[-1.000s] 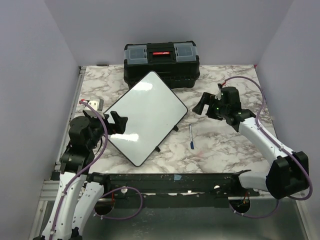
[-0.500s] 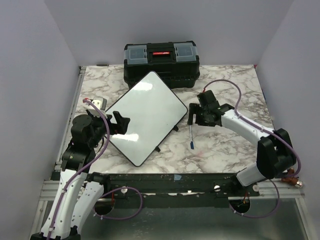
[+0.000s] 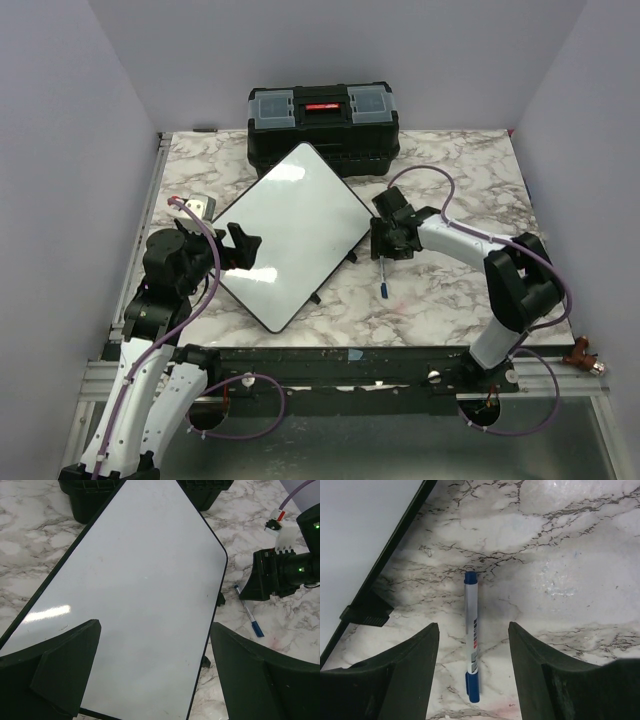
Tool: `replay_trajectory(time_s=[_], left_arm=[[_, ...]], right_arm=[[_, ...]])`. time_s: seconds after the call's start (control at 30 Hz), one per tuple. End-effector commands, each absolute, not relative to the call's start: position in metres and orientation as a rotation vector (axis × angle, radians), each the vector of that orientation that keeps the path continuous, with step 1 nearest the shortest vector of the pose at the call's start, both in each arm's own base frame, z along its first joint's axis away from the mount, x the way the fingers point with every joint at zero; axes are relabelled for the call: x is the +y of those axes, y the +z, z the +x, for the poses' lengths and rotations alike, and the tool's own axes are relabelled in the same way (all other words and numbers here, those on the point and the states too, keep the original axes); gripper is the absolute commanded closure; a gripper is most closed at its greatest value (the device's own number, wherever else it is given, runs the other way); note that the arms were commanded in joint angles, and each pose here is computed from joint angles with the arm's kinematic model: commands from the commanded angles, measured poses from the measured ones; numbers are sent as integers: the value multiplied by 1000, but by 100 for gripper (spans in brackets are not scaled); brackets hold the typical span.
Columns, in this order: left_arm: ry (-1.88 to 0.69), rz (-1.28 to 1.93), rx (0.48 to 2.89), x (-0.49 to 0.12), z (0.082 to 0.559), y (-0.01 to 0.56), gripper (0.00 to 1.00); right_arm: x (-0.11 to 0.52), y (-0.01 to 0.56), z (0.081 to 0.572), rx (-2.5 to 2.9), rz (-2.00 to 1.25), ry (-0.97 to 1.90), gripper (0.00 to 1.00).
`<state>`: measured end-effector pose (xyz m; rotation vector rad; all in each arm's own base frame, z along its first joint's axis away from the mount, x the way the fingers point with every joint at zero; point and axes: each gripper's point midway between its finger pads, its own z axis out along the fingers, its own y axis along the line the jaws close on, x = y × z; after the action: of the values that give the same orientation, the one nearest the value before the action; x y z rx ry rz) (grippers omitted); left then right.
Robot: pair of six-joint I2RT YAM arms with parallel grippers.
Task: Write a sentence on the whiteboard
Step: Pick up the whiteboard marker from the center of the board.
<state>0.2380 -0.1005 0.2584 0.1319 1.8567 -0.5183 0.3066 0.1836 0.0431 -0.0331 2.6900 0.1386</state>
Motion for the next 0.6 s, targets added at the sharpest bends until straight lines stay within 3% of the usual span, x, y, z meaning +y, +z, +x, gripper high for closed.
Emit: replay_trajectory(time_s=[0.0,0.3,0.57], left_arm=[[-530,162,1835,-104,236,264,7],[-529,164,1843,-104,237,261,7],[-552,190,1841,-110,237,260,7]], right_arm=[[184,36,316,2687,-28,86,42],[183,15,311,2726,-48,56,61],[185,18,306,2714,-21,98,99]])
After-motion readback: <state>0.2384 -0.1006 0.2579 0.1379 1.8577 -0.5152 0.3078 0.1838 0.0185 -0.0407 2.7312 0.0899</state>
